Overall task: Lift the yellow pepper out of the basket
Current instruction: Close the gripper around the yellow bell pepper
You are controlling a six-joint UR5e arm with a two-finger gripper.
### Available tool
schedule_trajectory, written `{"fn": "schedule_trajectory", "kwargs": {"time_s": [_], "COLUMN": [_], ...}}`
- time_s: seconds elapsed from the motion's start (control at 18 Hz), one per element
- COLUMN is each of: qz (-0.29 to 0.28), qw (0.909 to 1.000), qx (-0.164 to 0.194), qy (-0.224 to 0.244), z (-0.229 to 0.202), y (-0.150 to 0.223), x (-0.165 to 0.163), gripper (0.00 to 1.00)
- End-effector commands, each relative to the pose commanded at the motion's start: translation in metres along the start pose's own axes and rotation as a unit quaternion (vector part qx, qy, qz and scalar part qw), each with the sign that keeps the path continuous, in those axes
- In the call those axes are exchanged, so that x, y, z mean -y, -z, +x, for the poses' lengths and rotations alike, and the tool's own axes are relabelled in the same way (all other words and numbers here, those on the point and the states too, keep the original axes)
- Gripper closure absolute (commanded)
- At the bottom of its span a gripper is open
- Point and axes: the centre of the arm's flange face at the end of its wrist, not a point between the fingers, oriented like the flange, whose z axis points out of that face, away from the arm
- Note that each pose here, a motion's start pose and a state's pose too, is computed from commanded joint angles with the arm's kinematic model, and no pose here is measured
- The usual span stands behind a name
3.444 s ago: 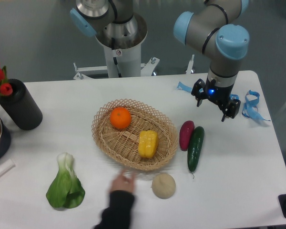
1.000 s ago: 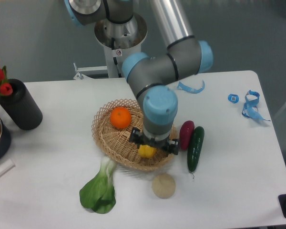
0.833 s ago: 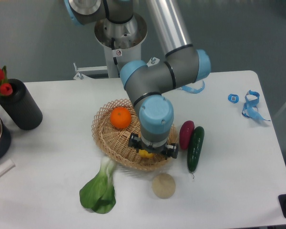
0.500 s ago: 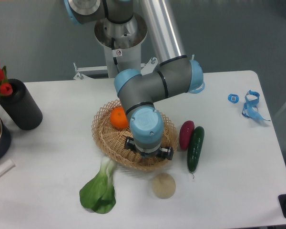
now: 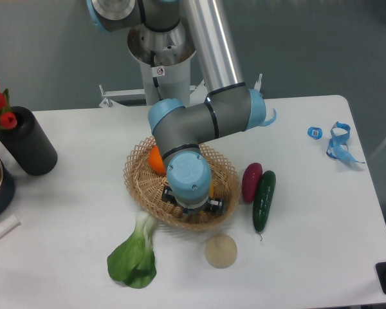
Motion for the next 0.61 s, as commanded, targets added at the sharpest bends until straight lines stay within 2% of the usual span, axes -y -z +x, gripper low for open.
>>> {"fn": "schedule_trajectory", "kwargs": {"time_s": [0.39, 0.61], "qz": [-0.001, 0.003], "qw": [1.0, 1.0], "qx": [0.0, 0.002], "qy": [-0.001, -0.001], "z": [0.0015, 0.0007], "y": [-0.0009, 0.0056], "x": [-0.0007, -0.0022], "gripper": [0.53, 0.66]}}
